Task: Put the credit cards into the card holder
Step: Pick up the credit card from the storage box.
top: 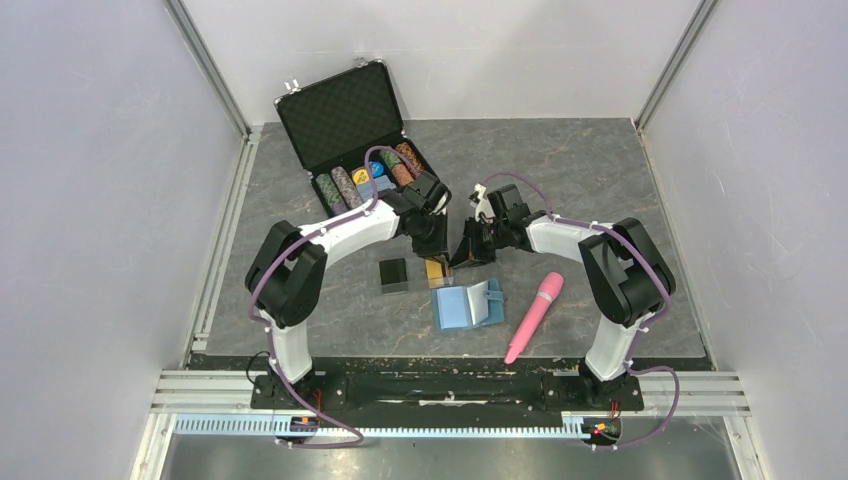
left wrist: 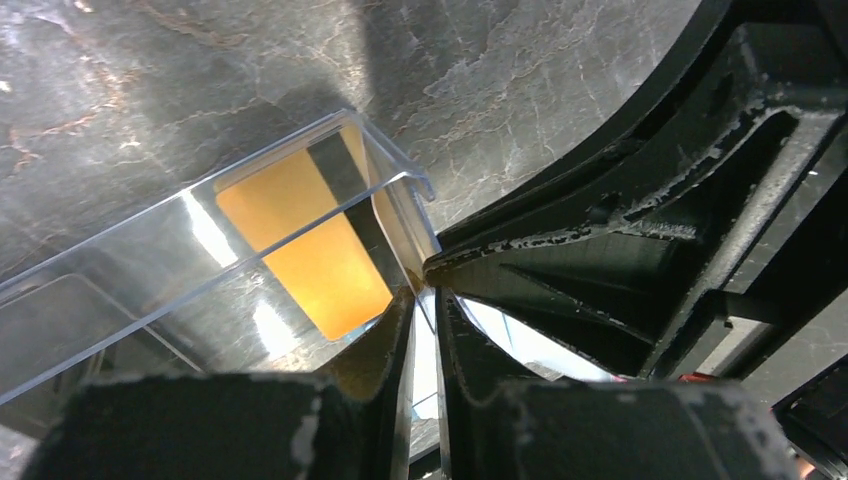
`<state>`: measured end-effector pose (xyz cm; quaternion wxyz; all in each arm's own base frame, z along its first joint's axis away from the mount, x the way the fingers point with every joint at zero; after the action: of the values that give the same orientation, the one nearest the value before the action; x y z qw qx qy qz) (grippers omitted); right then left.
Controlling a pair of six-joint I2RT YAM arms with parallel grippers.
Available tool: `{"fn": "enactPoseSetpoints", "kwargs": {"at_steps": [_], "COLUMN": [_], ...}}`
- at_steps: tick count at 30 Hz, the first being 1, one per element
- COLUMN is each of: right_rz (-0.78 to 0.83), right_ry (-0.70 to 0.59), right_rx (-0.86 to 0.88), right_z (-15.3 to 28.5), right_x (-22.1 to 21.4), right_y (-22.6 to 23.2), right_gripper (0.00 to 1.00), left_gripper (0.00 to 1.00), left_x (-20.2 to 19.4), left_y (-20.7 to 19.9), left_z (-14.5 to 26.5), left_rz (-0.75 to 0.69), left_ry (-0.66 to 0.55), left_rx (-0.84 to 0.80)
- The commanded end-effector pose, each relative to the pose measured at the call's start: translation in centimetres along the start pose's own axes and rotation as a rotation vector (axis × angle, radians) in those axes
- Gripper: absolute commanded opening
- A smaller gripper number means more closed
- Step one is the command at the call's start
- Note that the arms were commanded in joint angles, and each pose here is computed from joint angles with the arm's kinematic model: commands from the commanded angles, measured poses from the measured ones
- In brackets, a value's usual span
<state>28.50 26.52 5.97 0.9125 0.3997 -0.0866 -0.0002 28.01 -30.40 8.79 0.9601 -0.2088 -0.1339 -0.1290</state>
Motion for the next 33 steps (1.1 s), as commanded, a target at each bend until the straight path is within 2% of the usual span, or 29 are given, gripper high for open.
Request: {"fn": "enactPoseSetpoints", "kwargs": {"at_steps": [1,6,9,12,13,14,18,21,25,28,33], "right_rz": [0.033,0.032,0.034,0.041,0.043,0.051,0.092,0.127,0.176,0.226,0.326], "right_ry": [0.009,0.006,0.003,-0.005,-0.01,-0.017,-0.075,-0.117,-0.181,-0.213,-0.225], "right_rx": [0.059,0.059,0.058,0.062,0.064,0.065,0.059,0.046,0.066,0.102,0.241], "right_z": [0.5,0.6,0.6,0.8,0.9,1.0,2.2,3.6,6.1,8.1,11.3], "right_x": [-0.3,-0.2,-0.1,0.1,0.2,0.4,1.7,2.9,4.1,4.6,4.3], "right_y": [1.4,1.4,1.4,1.6,1.7,1.9,2.9,3.5,4.6,5.3,7.3], "right_gripper": [0.0,0.0,0.0,0.03,0.06,0.14,0.48,0.66,0.79,0.85,0.88], "left_gripper": [0.18,0.15,0.03,0.02,0.02,0.02,0.02,0.02,0.02,0.02,0.02], "left_x": [0.1,-0.2,-0.3,0.2,0.4,0.6,1.7,2.2,2.4,2.6,2.1], "left_y": [-1.0,-0.4,0.0,-0.2,-0.2,-0.3,-0.5,-0.4,-0.3,-0.8,-3.9], "left_z": [-1.1,-1.4,-1.2,-0.5,-0.2,0.3,2.8,5.3,8.6,11.0,13.7], "left_rz": [0.038,0.06,0.064,0.056,0.055,0.048,0.008,-0.021,-0.043,-0.048,-0.074], "left_ry": [-0.015,-0.005,-0.007,-0.034,-0.042,-0.055,-0.118,-0.184,-0.276,-0.355,-0.432], "left_rx": [-0.059,-0.041,-0.025,-0.023,-0.022,-0.02,-0.001,0.022,0.035,0.003,-0.242]}}
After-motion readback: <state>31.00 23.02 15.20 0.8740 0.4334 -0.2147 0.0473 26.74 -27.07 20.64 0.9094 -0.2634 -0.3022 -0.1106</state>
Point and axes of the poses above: each gripper's point midway between its finger pads, its own z axis back along the fingers, its own y axis along the line the jaws close on, x = y × z, the point moved 2 cm from there along z, back along the fingers, and after that the axes turned 6 degrees about -z, right-handed, at the moved point
